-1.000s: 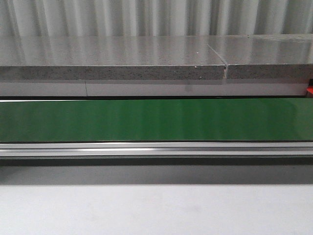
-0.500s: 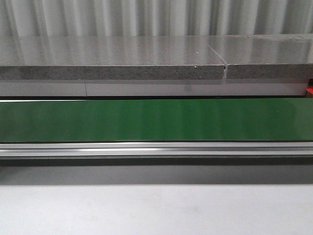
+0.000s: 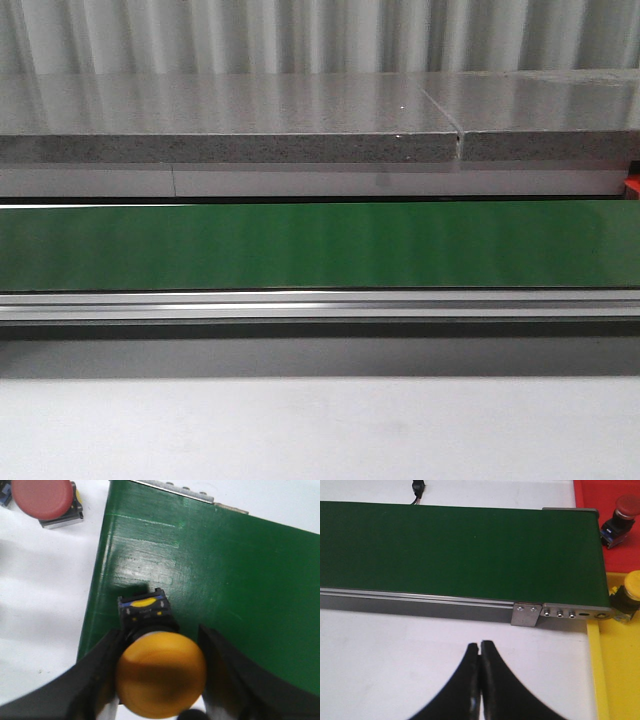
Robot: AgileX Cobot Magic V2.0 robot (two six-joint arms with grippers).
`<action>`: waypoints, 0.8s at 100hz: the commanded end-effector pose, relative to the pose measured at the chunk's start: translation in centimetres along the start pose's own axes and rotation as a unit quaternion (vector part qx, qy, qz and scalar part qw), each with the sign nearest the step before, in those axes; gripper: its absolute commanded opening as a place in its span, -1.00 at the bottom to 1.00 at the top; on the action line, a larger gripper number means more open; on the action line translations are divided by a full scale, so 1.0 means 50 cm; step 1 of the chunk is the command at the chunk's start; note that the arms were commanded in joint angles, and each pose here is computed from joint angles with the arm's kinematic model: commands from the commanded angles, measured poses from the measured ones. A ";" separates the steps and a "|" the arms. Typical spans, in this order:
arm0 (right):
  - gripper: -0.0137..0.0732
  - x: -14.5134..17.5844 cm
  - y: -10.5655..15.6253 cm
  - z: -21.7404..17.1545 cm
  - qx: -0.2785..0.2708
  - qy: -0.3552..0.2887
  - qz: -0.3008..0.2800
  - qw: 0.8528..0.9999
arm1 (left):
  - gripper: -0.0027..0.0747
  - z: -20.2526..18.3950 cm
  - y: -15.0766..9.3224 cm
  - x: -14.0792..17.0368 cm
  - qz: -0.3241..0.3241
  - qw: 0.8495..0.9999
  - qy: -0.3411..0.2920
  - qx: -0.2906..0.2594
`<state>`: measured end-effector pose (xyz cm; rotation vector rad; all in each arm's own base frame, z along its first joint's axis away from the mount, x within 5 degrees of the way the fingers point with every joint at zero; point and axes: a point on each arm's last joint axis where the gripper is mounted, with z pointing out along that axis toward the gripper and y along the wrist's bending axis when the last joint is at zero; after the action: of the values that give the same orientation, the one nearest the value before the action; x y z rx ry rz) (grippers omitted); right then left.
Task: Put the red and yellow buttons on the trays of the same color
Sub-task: 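Set the yellow button on the green belt and open the left gripper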
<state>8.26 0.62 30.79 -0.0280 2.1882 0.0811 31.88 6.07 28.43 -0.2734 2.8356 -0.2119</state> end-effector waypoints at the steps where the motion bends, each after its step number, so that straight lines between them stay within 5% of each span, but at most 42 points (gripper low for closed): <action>1: -0.97 -0.022 -0.001 -0.010 0.004 -0.042 -0.004 0.999 | -0.44 -0.025 -0.012 -0.009 0.003 0.999 -0.032 0.009; 16: -0.97 -0.022 -0.001 -0.010 0.004 -0.042 -0.004 0.999 | -0.39 -0.014 -0.009 -0.012 0.003 1.000 -0.026 0.008; 40: -0.97 -0.022 -0.001 -0.010 0.004 -0.042 -0.004 0.999 | 0.38 -0.016 -0.011 -0.017 0.011 0.999 -0.038 0.011; 80: -0.97 -0.022 -0.001 -0.010 0.004 -0.042 -0.004 0.999 | 0.39 -0.070 -0.027 -0.019 0.017 0.993 -0.117 0.028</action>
<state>8.26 0.62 30.79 -0.0280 2.1882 0.0811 32.57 6.08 28.70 -0.2564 2.7531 -0.2155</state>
